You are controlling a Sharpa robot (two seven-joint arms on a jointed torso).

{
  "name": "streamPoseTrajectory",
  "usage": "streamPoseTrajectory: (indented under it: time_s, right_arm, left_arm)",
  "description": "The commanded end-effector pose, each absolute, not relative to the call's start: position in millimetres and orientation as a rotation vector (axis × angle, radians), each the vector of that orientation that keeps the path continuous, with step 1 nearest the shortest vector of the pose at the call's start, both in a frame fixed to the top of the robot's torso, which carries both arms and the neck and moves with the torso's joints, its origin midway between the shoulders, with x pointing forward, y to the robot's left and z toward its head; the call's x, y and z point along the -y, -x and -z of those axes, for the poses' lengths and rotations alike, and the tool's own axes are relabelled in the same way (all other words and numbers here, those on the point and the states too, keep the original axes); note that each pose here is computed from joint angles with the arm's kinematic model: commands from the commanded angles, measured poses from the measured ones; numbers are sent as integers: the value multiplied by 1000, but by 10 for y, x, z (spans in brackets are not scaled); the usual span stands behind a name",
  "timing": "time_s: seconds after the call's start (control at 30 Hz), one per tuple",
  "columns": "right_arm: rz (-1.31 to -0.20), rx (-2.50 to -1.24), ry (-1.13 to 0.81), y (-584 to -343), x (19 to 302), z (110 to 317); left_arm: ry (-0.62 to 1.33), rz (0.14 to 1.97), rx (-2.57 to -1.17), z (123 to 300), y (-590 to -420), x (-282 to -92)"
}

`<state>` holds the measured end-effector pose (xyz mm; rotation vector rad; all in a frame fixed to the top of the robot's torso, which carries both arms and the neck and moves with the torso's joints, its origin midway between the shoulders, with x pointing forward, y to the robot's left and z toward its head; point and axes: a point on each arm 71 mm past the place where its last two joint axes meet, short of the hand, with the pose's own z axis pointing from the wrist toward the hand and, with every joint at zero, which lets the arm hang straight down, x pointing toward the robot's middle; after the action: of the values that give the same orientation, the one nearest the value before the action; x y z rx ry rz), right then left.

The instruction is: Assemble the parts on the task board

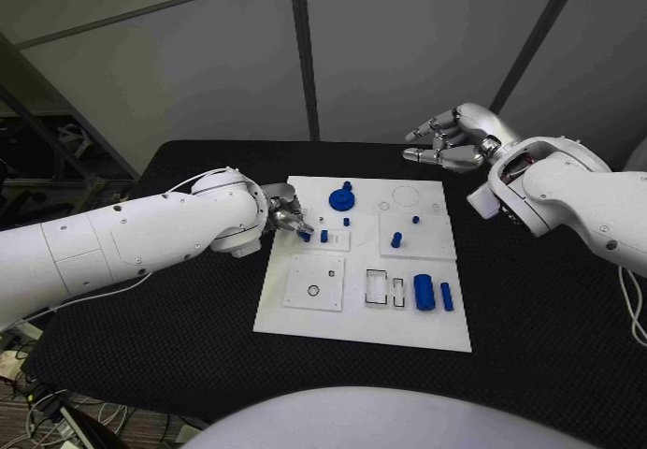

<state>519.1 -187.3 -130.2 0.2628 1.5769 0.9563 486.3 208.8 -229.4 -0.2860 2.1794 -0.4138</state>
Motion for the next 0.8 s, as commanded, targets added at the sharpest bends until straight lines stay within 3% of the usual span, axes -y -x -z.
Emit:
streamPoseTrajectory:
  time_s: [0.03, 0.8]
  right_arm:
    - [-961, -1578, -258, -5191, 1868, 1293]
    - [-960, -1583, -257, -5194, 1871, 1299]
  left_arm:
    - [263, 392, -2192, 2312, -4850, -2094]
    - [216, 377, -2222, 2324, -4829, -2077]
